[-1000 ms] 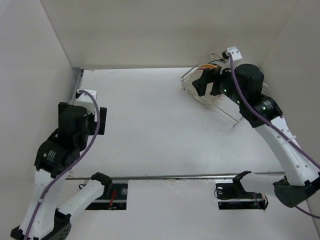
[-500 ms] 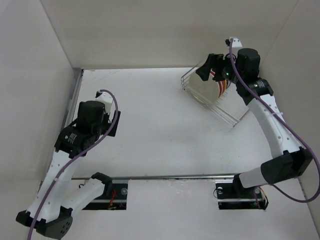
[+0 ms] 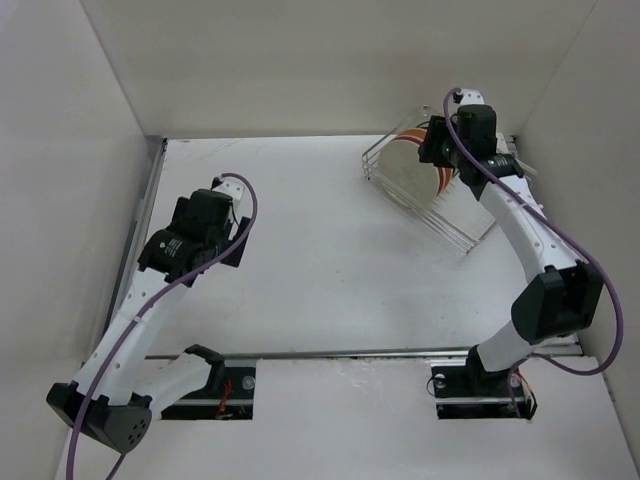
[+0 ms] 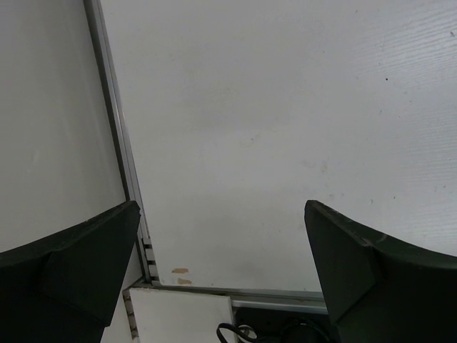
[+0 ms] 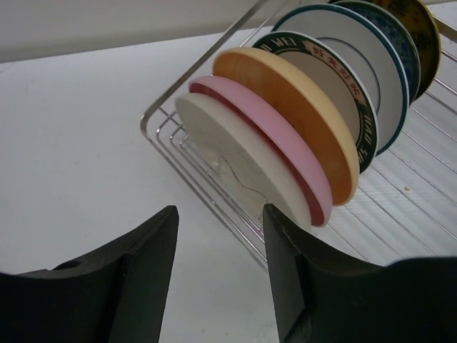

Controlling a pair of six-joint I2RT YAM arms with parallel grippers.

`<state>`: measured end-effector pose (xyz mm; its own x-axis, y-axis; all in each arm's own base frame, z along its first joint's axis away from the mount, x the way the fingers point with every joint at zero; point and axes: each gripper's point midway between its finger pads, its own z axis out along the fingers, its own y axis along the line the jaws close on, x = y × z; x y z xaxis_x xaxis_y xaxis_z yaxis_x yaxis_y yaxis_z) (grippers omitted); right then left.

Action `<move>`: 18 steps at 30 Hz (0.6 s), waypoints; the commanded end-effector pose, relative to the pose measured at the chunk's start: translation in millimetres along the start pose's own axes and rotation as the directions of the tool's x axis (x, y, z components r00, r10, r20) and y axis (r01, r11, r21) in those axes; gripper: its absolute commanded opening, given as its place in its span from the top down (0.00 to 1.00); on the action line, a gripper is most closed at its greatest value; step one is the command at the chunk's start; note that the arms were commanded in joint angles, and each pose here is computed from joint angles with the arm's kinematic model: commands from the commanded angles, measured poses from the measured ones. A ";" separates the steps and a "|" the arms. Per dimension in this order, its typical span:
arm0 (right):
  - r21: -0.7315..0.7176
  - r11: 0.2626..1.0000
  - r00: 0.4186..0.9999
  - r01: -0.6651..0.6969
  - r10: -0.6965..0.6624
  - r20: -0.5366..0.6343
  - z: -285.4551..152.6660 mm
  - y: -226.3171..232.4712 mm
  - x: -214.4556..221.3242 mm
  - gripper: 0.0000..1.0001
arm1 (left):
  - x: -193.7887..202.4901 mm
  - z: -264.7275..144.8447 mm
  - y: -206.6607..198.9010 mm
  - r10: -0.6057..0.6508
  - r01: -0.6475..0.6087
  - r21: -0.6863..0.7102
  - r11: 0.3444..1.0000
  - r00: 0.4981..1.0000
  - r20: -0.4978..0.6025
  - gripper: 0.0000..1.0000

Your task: Unload the plates from the dish rack

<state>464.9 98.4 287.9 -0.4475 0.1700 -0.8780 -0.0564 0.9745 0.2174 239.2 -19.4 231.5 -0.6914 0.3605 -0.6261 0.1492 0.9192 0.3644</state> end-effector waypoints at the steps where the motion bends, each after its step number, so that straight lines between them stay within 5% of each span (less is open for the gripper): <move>1: 0.106 0.994 0.999 0.007 -0.012 0.045 9.9 -19.4 -3.4 0.44 | -6.6 0.9 5.2 0.005 -0.004 -0.026 1.000 1.000 0.024 0.00; 18: 0.183 0.981 0.997 0.068 -0.060 -0.047 63.5 -42.2 30.0 0.48 | -7.0 4.3 15.3 0.043 -0.041 -0.086 0.995 0.999 0.015 0.00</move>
<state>494.9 72.5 193.0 -0.5705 0.1070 -0.8143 0.0847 0.9939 0.0712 246.6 -11.4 232.5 -0.6845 0.3972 -0.6113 0.1365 0.8935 0.4278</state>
